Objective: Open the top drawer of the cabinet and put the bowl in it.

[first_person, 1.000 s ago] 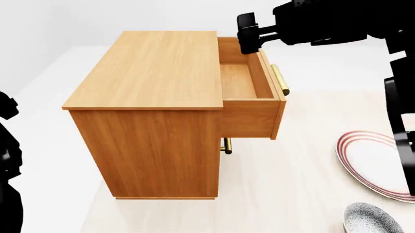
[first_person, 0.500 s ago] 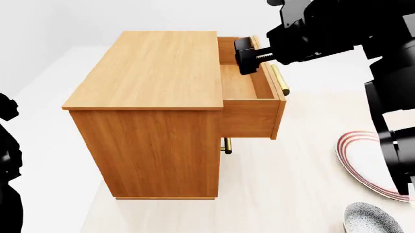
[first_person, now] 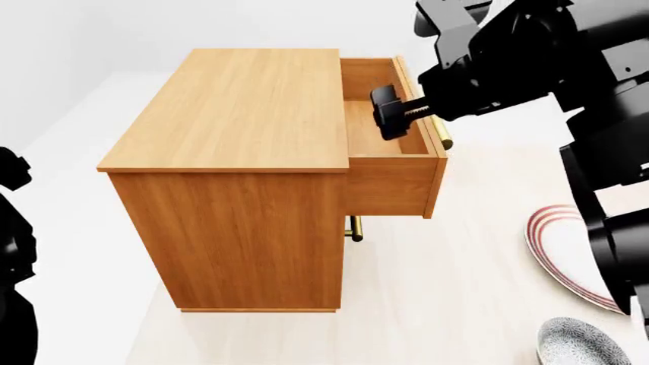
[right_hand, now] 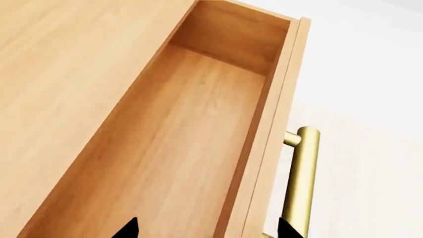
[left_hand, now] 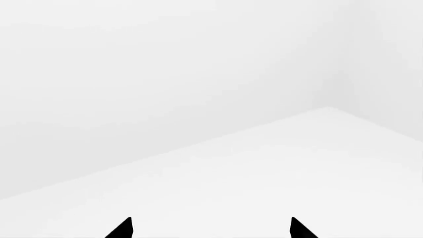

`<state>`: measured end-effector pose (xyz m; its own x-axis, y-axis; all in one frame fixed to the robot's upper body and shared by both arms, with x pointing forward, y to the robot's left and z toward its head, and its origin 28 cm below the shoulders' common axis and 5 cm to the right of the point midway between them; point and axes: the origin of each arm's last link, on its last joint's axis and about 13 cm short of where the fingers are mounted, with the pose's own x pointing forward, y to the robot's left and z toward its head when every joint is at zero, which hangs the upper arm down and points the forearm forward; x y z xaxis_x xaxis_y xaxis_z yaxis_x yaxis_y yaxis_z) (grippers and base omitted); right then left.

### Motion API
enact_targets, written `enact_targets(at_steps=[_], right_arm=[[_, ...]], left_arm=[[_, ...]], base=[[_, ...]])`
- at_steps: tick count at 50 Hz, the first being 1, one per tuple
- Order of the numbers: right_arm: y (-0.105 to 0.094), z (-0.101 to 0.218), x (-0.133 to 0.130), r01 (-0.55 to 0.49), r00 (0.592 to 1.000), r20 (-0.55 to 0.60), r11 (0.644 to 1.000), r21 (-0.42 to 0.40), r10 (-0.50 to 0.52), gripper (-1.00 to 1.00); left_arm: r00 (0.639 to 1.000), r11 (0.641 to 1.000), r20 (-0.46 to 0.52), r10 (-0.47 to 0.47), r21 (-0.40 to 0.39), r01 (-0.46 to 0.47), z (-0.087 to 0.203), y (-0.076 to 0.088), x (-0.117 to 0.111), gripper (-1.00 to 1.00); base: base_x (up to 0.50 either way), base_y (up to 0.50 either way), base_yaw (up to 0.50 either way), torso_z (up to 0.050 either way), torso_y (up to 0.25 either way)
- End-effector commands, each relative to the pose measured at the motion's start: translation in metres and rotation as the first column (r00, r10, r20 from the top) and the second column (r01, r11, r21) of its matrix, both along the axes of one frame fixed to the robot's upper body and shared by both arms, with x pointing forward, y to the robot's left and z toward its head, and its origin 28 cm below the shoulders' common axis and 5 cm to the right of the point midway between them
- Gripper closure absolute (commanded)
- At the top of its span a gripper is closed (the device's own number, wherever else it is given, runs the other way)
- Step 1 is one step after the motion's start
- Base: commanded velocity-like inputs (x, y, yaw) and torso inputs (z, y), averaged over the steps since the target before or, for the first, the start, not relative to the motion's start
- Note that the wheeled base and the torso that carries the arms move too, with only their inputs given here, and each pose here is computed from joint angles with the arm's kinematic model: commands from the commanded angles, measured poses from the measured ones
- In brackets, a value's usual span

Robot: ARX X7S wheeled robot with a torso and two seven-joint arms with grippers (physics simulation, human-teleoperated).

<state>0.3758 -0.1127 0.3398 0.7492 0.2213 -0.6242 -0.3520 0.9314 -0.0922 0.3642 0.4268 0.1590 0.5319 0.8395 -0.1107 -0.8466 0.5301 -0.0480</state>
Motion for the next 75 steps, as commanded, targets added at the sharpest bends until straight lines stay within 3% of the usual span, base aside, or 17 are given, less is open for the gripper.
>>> enact_targets(at_steps=[1,19,27,44,75], right_arm=[[-0.004,-0.002,0.0,0.012,1.0,0.006,0.998,-0.062,-0.012,-1.0],[-0.016,-0.004,0.002,0.07,0.997,0.022,0.984,-0.165,-0.067,-1.0],[-0.022,-0.008,0.004,0.105,0.994,0.027,0.966,-0.238,-0.101,-1.0],[-0.041,-0.009,0.007,0.196,0.981,0.049,0.931,-0.307,-0.19,-1.0],[-0.082,-0.006,-0.003,0.324,0.945,0.075,0.878,-0.351,-0.318,-1.0]], left_arm=[[1.0,1.0,-0.001,-0.002,-0.004,0.002,-0.001,-0.001,0.0,-1.0],[1.0,1.0,0.0,-0.009,-0.006,0.009,-0.002,-0.002,0.001,-1.0],[1.0,1.0,0.003,-0.012,-0.009,0.012,-0.002,-0.003,0.001,-1.0],[1.0,1.0,0.006,-0.018,-0.011,0.018,-0.001,-0.004,0.002,-1.0],[1.0,1.0,0.006,-0.022,-0.01,0.022,-0.001,-0.005,0.003,-1.0]], base=[[0.0,0.0,0.0,0.0,0.0],[0.0,0.0,0.0,0.0,0.0],[0.0,0.0,0.0,0.0,0.0],[0.0,0.0,0.0,0.0,0.0],[0.0,0.0,0.0,0.0,0.0]])
